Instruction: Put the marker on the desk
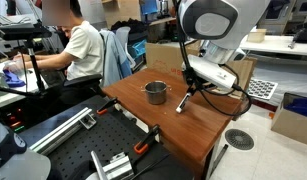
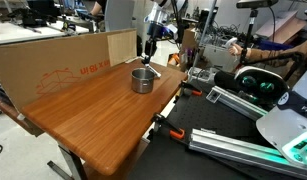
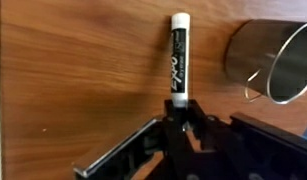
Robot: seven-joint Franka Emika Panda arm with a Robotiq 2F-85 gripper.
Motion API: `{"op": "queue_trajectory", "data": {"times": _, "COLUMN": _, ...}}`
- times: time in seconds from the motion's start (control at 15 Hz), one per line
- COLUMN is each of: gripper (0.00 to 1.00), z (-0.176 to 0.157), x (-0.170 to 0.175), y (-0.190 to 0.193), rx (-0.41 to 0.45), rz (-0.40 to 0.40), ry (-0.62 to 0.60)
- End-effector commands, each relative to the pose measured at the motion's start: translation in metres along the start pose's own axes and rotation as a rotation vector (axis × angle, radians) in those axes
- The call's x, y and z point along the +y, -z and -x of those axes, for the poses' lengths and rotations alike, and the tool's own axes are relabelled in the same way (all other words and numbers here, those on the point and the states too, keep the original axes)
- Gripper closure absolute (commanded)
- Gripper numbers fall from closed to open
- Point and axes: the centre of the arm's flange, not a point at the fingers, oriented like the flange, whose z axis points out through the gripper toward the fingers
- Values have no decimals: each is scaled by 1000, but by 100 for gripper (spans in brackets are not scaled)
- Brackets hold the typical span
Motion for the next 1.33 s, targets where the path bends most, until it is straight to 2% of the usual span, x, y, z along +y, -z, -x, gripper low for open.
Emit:
{"op": "queue_trajectory", "data": {"times": 0.0, "gripper": 95, "z": -20, "x": 16, "y": -15, "rx": -53, "rz": -40, "ry": -24}}
{"op": "queue_trajectory", "data": {"times": 0.27, "gripper": 95, "z": -33, "x": 28, "y": -37, "rx": -106, "rz": -42, "ry": -73}}
{"op": "queue_trajectory", "data": {"times": 0.47, "gripper": 95, "z": -42, "x": 29, "y": -40, "rx": -129, "rz": -37, "ry": -92}}
{"op": "queue_trajectory", "data": {"times": 0.53, "gripper": 56, "z": -44, "x": 28, "y": -38, "rx": -142, "rz": -29, "ry": -103}}
{"op": "queue_trajectory", "data": {"times": 0.67, "gripper": 48, "z": -48, "x": 24, "y": -34, "rx": -139, "rz": -6, "ry": -118}}
{"op": "queue_trajectory", "data": {"times": 1.07, "gripper": 4, "z": -50, "x": 10, "y": -17, "rx": -109, "rz": 28, "ry": -127}}
{"op": "queue_trajectory", "data": {"times": 1.27, "gripper": 0, "z": -41, "x": -9, "y": -1, "rx": -85, "rz": 52, "ry": -99}}
